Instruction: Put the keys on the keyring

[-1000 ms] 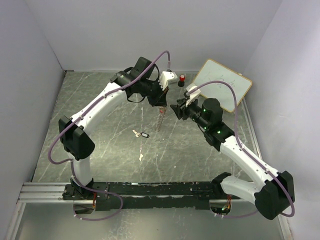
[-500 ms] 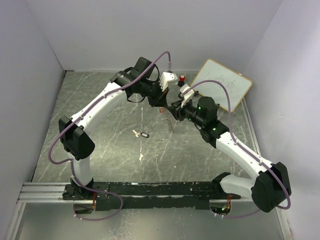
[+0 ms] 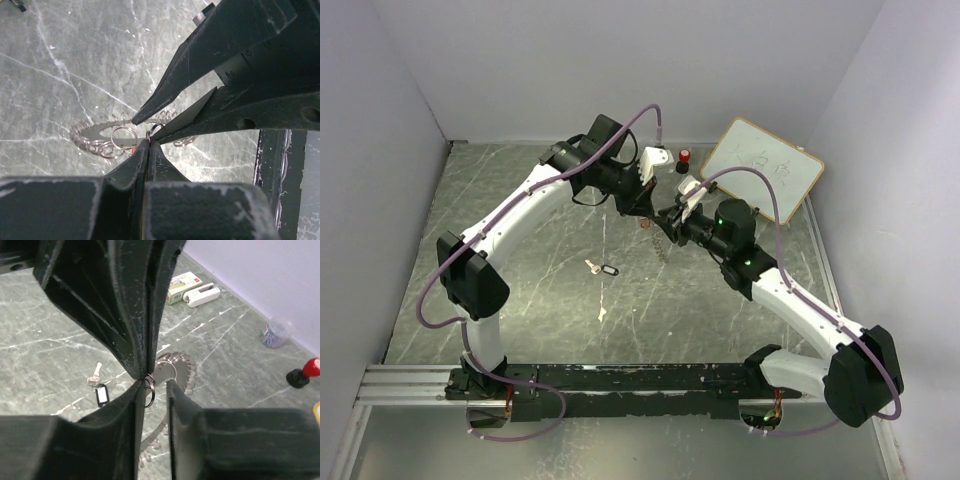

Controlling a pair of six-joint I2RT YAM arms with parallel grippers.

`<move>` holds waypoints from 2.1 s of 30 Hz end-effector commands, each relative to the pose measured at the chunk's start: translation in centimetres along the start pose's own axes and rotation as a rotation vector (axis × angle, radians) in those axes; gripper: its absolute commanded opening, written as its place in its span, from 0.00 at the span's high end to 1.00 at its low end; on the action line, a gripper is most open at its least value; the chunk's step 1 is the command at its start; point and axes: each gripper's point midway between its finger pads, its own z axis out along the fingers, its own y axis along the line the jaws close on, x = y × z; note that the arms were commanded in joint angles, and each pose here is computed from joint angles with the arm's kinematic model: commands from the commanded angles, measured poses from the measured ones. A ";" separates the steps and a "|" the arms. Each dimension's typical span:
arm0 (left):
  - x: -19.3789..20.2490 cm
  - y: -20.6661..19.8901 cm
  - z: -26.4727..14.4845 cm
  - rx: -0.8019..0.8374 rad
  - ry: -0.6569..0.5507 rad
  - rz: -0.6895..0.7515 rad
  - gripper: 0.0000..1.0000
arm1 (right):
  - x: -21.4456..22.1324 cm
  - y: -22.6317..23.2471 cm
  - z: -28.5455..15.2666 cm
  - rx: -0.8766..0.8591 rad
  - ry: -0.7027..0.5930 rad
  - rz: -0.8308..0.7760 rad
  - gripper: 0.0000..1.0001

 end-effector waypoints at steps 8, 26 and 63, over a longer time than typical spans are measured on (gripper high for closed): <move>-1.6 -1.7 -0.9 0.063 -0.054 0.043 0.93 | -2.0 0.6 -1.0 -0.028 -0.103 -0.100 1.00; -2.0 -2.1 -1.3 0.072 -0.076 0.079 0.93 | -2.4 0.2 -2.0 0.008 -0.112 -0.118 0.58; -2.7 -2.8 -1.8 0.107 -0.095 0.118 0.93 | -2.4 1.6 0.2 -0.128 -0.089 -0.123 1.00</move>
